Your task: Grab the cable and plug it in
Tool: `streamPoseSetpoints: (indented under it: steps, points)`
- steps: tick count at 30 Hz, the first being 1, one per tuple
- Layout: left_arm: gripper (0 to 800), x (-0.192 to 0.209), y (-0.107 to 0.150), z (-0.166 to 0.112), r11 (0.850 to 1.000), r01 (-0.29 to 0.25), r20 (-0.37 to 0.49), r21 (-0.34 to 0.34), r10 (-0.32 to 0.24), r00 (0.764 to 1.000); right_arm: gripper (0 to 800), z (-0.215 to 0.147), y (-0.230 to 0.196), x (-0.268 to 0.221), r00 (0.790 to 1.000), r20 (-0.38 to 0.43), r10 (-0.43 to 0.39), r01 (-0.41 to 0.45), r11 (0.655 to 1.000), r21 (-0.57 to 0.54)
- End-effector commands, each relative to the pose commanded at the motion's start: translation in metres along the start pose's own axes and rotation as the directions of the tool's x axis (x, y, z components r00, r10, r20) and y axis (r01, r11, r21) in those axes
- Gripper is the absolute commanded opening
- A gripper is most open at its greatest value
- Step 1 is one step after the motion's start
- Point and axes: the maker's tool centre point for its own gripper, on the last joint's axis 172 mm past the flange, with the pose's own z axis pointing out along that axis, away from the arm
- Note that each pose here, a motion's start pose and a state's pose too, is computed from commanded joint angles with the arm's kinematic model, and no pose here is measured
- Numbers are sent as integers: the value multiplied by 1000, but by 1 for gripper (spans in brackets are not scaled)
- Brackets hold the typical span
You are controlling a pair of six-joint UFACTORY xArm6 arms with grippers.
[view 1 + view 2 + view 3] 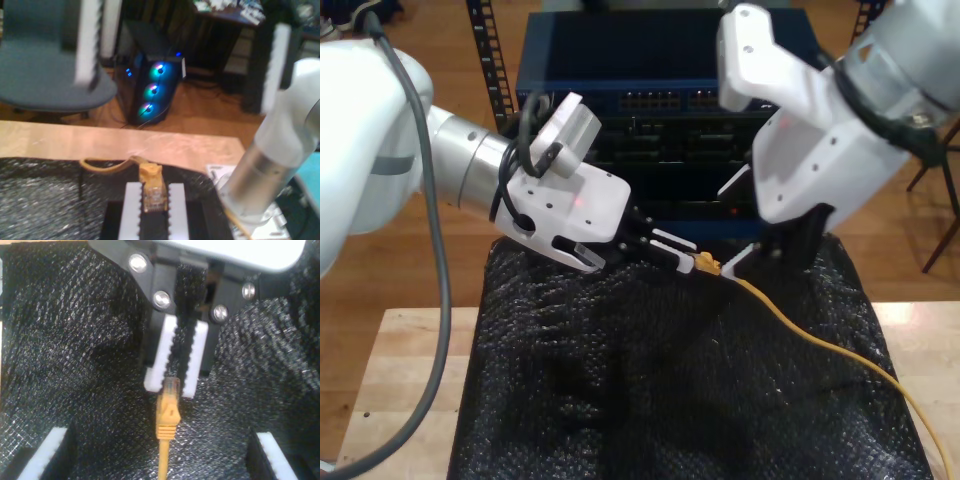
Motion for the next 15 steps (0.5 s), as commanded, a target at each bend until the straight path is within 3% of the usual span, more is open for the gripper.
streamPoseSetpoints:
  steps: [4,9,15]
  points:
    - [3,2,3,3,999,23,-39,-41,-25,999,798,-4,-3,-3,996,-10,-90,90,995,-52]
    - [3,6,9,4,995,41,-56,-93,-46,997,798,-10,1,-4,990,-22,-138,133,982,-136]
    - [3,10,24,7,975,141,-62,-175,-153,986,798,-35,3,8,978,-38,-204,189,952,-241]
